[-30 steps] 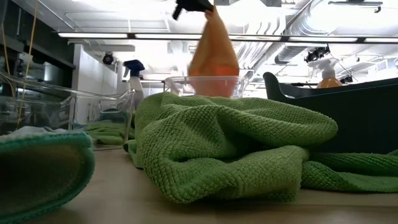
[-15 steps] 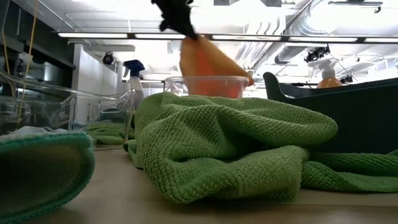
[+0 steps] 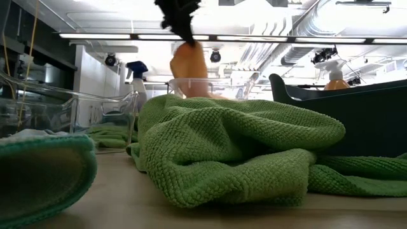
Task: Sort microfiber towel by color & place in baskets
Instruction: Put the microfiber towel into the top transparent bin
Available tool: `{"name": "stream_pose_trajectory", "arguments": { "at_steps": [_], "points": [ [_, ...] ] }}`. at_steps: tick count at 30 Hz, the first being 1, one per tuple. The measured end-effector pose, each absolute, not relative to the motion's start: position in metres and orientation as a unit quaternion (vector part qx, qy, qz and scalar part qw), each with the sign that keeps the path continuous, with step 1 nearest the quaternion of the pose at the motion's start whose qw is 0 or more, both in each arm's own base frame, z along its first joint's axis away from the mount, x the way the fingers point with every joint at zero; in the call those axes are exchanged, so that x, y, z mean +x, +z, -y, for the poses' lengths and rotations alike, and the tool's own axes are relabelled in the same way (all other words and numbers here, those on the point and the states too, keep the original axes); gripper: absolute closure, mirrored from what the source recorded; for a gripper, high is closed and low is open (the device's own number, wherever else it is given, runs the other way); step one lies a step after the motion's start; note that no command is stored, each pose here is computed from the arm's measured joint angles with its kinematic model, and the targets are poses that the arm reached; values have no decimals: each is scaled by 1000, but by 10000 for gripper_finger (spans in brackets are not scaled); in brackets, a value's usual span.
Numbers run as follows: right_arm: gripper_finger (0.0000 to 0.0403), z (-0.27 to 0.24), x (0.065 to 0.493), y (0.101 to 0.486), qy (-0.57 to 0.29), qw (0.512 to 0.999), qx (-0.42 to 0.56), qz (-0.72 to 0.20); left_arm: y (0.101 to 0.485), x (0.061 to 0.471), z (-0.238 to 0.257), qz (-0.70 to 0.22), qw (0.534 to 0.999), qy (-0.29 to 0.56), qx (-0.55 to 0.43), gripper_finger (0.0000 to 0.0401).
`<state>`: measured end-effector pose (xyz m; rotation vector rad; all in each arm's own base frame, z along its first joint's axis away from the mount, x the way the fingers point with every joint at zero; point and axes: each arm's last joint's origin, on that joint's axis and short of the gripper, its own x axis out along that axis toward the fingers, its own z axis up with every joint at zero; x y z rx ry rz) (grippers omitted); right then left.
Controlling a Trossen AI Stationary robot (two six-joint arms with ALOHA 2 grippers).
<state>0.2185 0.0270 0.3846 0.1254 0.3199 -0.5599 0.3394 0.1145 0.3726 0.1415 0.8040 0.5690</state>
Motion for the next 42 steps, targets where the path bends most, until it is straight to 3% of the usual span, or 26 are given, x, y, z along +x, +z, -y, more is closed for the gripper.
{"name": "stream_pose_trajectory", "arguments": {
  "at_steps": [8, 16, 26, 35, 42],
  "points": [
    [402, -27, 218, 385, -277, 946, 73, -154, 324, 394, -109, -388, 893, 212, 84, 401],
    [402, -27, 219, 384, -275, 945, 95, -152, 263, 420, -129, -437, 884, 166, -1, 401],
    [402, -29, 223, 380, -268, 944, 110, -159, 211, 426, -158, -480, 863, 132, -84, 401],
    [402, -30, 229, 376, -268, 942, 120, -164, 179, 430, -161, -521, 841, 118, -80, 400],
    [402, -31, 234, 372, -269, 941, 116, -172, 177, 430, -160, -525, 839, 118, -81, 349]
  ]
}}
